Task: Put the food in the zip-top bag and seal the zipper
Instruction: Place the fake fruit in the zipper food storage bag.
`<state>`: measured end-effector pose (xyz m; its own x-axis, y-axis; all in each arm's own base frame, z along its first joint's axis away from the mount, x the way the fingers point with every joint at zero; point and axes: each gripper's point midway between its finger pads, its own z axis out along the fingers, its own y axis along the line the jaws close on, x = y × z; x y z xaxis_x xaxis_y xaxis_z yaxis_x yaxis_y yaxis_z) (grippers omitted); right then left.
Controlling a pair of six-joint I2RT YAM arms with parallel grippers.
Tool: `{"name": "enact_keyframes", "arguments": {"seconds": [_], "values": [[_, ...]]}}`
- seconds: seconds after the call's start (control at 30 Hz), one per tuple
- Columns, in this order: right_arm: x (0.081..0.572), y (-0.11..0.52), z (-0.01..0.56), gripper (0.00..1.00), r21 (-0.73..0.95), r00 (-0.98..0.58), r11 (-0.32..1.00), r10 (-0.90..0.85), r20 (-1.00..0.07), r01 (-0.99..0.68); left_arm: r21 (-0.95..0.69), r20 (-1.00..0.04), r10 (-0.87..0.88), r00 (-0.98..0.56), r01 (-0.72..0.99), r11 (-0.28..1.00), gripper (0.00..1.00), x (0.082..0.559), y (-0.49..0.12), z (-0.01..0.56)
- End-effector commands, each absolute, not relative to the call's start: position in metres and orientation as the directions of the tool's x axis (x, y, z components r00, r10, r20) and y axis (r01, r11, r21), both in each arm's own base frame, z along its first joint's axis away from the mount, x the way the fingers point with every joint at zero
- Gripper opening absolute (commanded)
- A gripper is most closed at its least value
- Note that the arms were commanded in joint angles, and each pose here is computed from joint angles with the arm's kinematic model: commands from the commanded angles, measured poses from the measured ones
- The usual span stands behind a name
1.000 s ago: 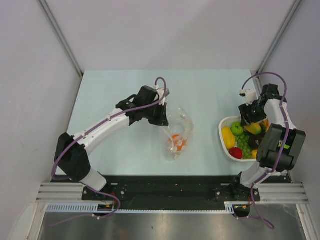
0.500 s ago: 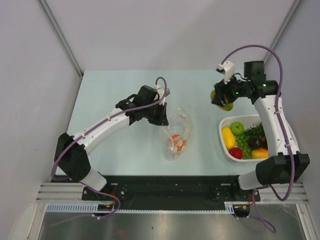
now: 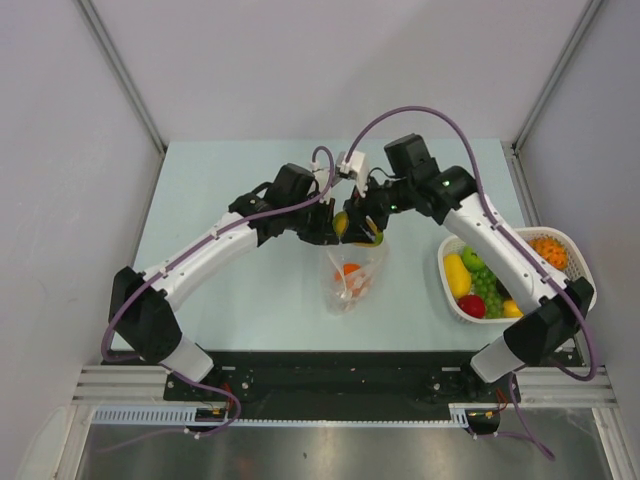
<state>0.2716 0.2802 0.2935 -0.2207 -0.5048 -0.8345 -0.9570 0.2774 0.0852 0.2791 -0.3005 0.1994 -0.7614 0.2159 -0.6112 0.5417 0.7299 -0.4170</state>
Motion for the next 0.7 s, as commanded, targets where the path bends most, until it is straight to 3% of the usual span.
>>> {"name": "enact_keyframes", "arguments": {"seconds": [0.0, 0.17, 0.4, 0.53, 0.67], "values": [[0.279, 0.293, 0.276, 0.53, 0.069, -0.214, 0.289, -0.509, -0.834, -0.955, -0.432, -0.640, 0.225, -0.734, 0.587, 0.685, 0.00, 0.279, -0.308, 0.217], [0.293, 0.289, 0.274, 1.00, 0.042, -0.229, 0.375, -0.471, -0.852, -0.926, -0.459, -0.629, 0.228, -0.743, 0.592, 0.663, 0.00, 0.270, -0.309, 0.219], [0.309, 0.257, 0.341, 1.00, -0.023, -0.144, 0.497, -0.296, -0.944, -0.868, -0.480, -0.629, 0.234, -0.742, 0.607, 0.634, 0.00, 0.264, -0.311, 0.221], [0.333, 0.201, 0.331, 1.00, 0.036, -0.274, 0.629, -0.286, -0.918, -0.777, -0.493, -0.624, 0.224, -0.749, 0.599, 0.631, 0.00, 0.264, -0.310, 0.223], [0.333, 0.121, 0.284, 1.00, 0.098, -0.475, 0.747, -0.310, -0.823, -0.657, -0.488, -0.627, 0.220, -0.747, 0.597, 0.637, 0.00, 0.265, -0.309, 0.224]]}}
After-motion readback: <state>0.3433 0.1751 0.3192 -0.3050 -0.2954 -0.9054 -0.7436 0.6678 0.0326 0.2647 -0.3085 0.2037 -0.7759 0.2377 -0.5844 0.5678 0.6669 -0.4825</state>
